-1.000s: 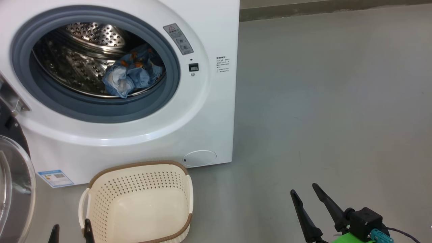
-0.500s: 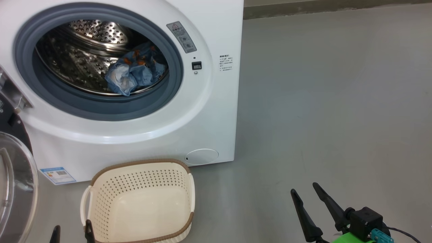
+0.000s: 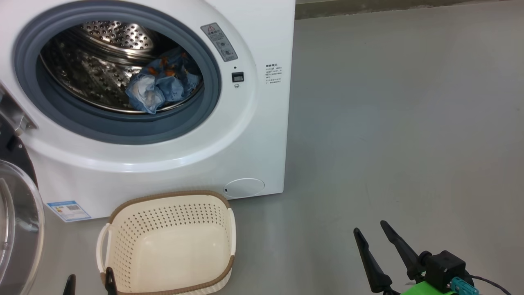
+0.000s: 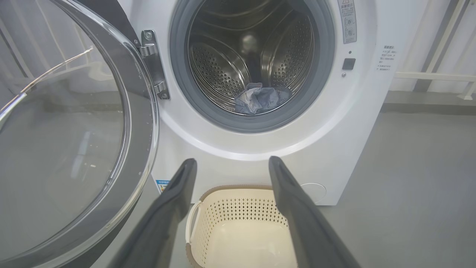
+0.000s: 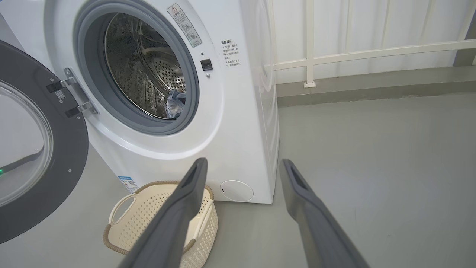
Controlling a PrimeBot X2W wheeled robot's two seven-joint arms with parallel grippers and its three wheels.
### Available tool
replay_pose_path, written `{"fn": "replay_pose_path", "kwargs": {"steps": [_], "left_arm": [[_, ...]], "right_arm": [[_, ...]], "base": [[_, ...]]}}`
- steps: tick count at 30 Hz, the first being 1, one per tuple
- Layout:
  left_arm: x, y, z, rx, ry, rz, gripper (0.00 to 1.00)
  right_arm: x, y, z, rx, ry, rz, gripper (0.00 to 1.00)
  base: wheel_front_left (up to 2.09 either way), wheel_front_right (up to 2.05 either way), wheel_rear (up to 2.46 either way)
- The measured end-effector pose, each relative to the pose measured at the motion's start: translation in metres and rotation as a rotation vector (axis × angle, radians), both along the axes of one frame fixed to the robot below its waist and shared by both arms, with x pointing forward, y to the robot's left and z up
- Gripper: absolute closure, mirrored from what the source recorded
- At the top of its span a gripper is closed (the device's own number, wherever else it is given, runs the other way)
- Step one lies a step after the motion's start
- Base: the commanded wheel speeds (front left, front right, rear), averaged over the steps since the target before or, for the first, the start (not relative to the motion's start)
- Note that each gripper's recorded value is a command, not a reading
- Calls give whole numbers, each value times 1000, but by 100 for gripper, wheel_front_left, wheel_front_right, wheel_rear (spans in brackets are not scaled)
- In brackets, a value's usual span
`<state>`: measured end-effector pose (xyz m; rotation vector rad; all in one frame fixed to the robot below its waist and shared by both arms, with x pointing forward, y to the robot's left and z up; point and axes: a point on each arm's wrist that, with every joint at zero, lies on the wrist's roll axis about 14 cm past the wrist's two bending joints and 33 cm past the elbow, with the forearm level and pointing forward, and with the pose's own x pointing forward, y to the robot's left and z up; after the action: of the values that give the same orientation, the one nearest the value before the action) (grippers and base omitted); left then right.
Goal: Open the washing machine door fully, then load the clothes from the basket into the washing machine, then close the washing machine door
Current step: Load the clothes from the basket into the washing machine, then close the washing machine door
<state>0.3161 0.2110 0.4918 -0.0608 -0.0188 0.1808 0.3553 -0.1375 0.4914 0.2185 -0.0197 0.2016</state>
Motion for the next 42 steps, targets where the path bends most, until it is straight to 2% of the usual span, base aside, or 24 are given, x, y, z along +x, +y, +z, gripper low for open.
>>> {"fn": "replay_pose_path", "kwargs": {"steps": [42], "left_arm": [[6, 4, -3, 3, 8, 17, 0]], "right_arm": [[2, 1, -6, -4, 18, 2, 0]], "base": [[-9, 9, 0]]}}
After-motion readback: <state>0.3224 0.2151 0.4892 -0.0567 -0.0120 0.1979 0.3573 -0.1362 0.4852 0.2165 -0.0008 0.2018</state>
